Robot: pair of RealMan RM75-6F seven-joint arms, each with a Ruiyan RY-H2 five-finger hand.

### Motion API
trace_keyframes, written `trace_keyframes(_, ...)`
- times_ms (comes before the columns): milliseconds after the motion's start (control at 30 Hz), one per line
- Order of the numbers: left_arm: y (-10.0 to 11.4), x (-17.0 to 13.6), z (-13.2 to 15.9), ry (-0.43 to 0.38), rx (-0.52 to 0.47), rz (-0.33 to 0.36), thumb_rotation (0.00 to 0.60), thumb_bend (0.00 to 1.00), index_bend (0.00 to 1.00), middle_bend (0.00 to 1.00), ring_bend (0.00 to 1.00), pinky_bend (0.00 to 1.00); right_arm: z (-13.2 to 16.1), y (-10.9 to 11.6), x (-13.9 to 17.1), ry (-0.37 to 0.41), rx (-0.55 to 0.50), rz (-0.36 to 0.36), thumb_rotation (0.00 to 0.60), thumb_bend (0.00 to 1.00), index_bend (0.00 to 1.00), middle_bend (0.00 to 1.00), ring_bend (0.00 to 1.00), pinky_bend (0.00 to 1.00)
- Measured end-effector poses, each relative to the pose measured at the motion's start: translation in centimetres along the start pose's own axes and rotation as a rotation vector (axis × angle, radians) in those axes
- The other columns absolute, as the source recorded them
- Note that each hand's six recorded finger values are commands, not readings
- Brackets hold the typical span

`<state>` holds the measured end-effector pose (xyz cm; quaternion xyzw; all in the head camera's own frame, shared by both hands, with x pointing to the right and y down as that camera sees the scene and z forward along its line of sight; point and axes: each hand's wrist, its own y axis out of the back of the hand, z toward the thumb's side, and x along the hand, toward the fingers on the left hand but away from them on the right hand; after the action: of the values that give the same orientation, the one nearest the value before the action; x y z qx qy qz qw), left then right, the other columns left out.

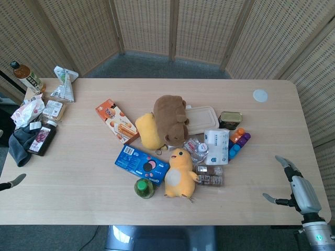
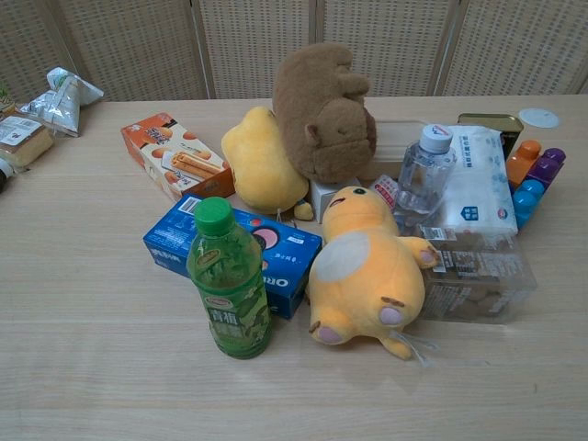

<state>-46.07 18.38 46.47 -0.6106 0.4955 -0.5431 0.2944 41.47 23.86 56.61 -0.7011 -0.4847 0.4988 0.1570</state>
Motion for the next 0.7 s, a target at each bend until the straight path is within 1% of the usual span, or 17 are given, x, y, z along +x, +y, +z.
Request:
trace_keyframes(233,-0.1,-0.1,0.3,-0.008,0.002,0.001,0.600,0.00,0.00,0.00,0.00,0.00,0.1,-0.1,0.1,0.011,-0.008,0.006,0.600,0.00,0.00,0.00,0.00,0.00)
trace_keyframes(367,-0.1,-0.1,0.3,-0.005,0.003,0.007,0.600,0.00,0.00,0.00,0.00,0.00,0.8,-0.8,-0.4,0.044,-0.045,0.028,0.600,0.00,0.00,0.00,0.00,0.00)
trace_keyframes(500,-0.5,0.2,0.2,-0.001,0.005,0.000,0.600,0.00,0.00,0.00,0.00,0.00,2.5,-2.3,-2.0,0.097,-0.108,0.094,0.600,0.00,0.00,0.00,0.00,0.00)
trace_keyframes(700,-0.8,0.4,-0.2,0.009,0.018,-0.004,0.600,0.00,0.00,0.00,0.00,0.00,4.7,-4.6,-5.8,0.133,-0.244,0.197,0.600,0.00,0.00,0.00,0.00,0.00)
